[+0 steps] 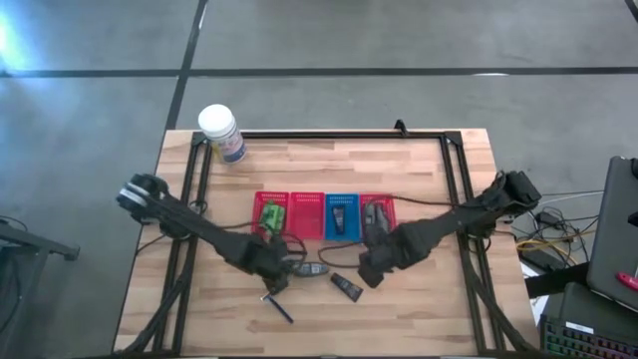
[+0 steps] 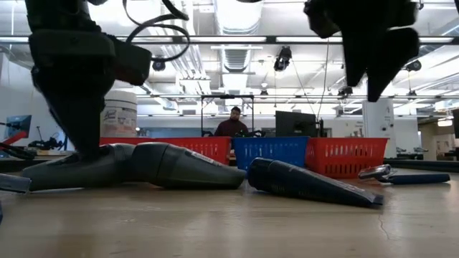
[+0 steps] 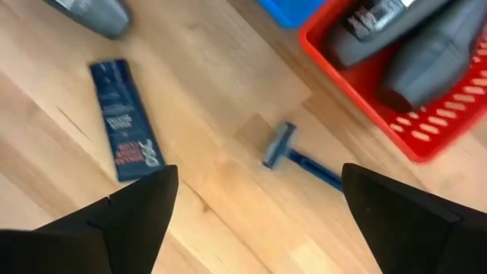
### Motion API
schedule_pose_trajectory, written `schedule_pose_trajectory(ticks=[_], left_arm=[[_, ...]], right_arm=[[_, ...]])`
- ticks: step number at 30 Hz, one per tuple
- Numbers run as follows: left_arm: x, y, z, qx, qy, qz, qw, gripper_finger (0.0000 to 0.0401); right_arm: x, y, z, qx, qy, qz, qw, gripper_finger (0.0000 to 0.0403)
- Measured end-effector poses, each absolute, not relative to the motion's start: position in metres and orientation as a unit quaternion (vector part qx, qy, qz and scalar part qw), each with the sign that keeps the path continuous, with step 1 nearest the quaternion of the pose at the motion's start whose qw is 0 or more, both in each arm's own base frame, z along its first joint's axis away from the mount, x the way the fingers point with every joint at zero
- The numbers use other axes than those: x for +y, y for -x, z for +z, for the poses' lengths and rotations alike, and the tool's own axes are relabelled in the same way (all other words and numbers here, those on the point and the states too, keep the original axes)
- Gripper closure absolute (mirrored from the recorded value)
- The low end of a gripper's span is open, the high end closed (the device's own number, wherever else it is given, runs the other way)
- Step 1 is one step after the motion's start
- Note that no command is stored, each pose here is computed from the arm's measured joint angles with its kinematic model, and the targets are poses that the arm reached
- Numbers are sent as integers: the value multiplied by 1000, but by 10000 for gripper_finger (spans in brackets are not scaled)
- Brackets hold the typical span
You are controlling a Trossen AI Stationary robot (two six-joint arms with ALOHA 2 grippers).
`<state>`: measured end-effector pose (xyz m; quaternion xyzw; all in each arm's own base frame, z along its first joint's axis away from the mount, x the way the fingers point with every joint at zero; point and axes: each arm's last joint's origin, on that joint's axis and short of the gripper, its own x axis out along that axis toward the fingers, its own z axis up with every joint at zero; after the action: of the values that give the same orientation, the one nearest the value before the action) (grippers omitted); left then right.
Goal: Pick & Place Travel size toiletries
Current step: Put the black deodorant into the right red bin
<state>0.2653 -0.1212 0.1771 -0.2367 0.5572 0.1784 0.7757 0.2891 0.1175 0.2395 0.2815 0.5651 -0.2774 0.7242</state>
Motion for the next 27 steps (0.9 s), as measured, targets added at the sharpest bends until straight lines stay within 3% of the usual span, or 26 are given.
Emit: schedule_pose_trajectory(ticks=[14, 17, 23, 27], left_arm=[[-150, -270, 147, 584, 214, 188, 760, 94], [-155, -267, 147, 583, 190, 176, 770, 122], [-154, -258, 175, 525, 112, 153, 829, 220], [-148, -252, 211, 438, 36, 143, 887, 235]], right_arm=[[128, -280, 240, 567, -261, -291, 725, 42], [128, -282, 240, 559, -256, -281, 737, 47], [123, -297, 249, 545, -319, -205, 748, 70], [105, -315, 265, 491, -375, -144, 773, 76]])
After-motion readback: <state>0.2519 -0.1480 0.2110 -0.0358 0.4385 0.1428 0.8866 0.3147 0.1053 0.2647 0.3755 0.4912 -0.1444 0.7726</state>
